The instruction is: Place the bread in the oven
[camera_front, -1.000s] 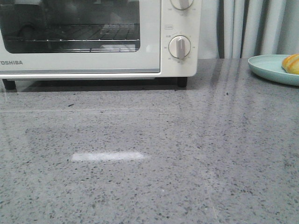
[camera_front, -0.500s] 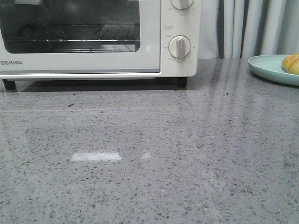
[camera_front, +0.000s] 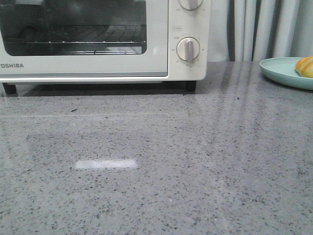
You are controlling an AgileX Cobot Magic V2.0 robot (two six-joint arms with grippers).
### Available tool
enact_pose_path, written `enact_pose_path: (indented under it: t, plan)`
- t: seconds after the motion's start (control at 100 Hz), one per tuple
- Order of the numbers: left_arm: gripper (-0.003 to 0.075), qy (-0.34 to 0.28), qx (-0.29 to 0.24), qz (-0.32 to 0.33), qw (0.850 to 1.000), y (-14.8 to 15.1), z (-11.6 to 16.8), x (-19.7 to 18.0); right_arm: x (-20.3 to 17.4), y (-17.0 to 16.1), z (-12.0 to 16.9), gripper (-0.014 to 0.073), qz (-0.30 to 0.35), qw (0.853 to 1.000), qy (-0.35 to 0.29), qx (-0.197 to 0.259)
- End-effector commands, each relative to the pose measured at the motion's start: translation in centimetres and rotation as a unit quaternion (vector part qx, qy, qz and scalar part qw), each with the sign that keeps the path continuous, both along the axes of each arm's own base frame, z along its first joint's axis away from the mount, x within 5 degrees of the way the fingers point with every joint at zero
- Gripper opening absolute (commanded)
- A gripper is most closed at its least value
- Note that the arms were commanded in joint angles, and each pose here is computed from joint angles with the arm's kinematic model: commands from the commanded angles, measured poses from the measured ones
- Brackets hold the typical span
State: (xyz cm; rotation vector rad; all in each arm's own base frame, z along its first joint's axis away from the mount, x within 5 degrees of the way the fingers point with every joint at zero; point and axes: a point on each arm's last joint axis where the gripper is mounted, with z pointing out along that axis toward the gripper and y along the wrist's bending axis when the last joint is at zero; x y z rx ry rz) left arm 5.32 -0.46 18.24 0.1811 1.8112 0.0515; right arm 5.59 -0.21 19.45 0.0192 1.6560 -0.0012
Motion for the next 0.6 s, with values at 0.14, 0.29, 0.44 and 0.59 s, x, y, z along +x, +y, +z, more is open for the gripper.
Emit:
enact_pose_path:
  t: [0.14,0.29,0.44,0.59]
  plan:
    - [-0.0021,-0.066,-0.013,0.008,0.998,0.1,0.5,0.1,-0.3,0.4,2.3,-0.0069,0.026,0.985,-0.147,0.083]
    - [-0.0021,-0.109,-0.114,0.015,0.987,0.0,1.4,0.1,-0.2,0.4,1.8,-0.0069,0.022,0.989,-0.12,0.084]
    - [-0.0021,-0.171,-0.345,0.054,0.921,0.6,2.8,0.1,-0.2,0.3,2.1,-0.0069,0.023,0.985,-0.133,0.108]
    - [-0.0021,-0.191,-0.487,0.093,0.847,1.5,3.1,0.0,-0.2,0.3,2.0,-0.0069,0.022,0.984,-0.129,0.123]
